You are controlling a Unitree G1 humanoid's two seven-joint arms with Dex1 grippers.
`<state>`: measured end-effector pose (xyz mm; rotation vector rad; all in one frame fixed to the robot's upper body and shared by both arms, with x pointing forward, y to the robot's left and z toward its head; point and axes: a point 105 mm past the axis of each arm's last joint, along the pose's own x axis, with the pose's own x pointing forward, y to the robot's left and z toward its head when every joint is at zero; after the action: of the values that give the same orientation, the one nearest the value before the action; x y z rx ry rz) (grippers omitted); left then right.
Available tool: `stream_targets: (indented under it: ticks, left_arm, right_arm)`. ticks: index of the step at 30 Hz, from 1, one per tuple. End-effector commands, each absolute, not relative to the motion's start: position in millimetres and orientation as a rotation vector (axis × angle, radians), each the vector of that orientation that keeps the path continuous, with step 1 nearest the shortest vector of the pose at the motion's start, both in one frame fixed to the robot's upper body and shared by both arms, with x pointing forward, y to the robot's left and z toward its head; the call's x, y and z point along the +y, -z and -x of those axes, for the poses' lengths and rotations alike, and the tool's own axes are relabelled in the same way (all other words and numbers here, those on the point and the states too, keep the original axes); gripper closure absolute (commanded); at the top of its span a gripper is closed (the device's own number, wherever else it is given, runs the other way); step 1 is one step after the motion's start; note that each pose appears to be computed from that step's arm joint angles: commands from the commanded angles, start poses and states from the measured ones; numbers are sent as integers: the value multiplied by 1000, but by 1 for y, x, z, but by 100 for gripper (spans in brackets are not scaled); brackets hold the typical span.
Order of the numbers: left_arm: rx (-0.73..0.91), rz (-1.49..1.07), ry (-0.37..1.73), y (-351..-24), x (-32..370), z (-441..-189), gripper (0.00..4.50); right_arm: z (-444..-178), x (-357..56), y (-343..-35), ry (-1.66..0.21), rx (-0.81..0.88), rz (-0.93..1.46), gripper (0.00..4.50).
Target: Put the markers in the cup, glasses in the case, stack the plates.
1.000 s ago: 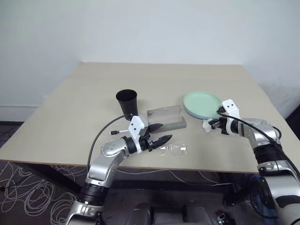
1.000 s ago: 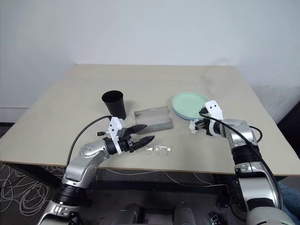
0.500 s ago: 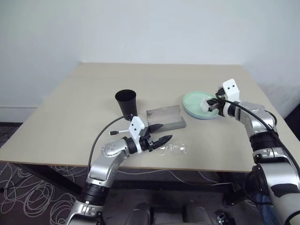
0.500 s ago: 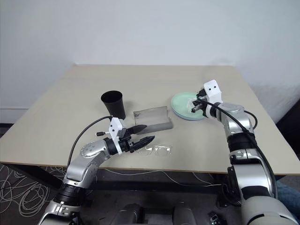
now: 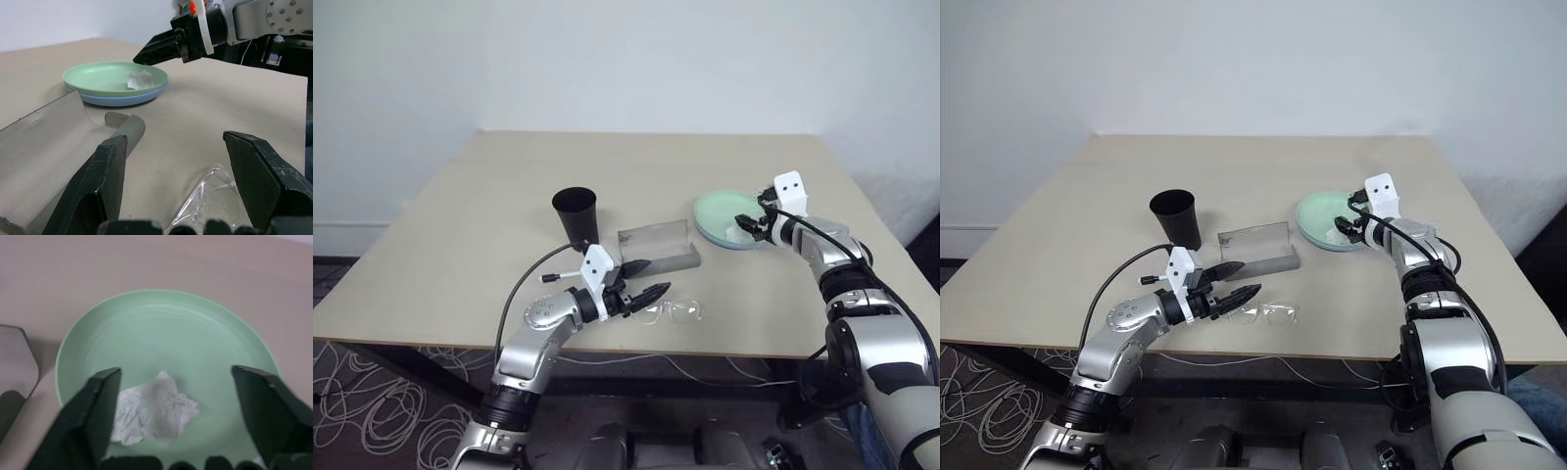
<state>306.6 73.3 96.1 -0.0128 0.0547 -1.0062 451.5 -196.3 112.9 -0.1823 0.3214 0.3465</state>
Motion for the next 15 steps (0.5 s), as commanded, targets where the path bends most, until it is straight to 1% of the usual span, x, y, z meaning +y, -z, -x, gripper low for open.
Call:
stream_targets:
  ticks: [1,3,6,10,12,15]
  left_arm:
    - [5,-37,1012,-111,74,-308,117]
    - [20,-59,1022,-111,76,-312,117]
    - [44,-88,1043,-111,82,-316,117]
    - [88,-146,1111,-115,89,-325,117]
    - [122,-150,1143,-117,92,-332,117]
    - [171,-178,1206,-118,95,-337,117]
  right_arm:
    - [-456,-198,-138,-344,215,202,3]
    - [-449,-191,-140,-427,160,177,3]
    - [-432,-181,-135,-561,117,180,3]
    - [-398,-167,-119,-763,121,239,3]
    - [-385,-164,-112,-822,126,262,3]
    - [-371,-160,-106,-890,137,236,3]
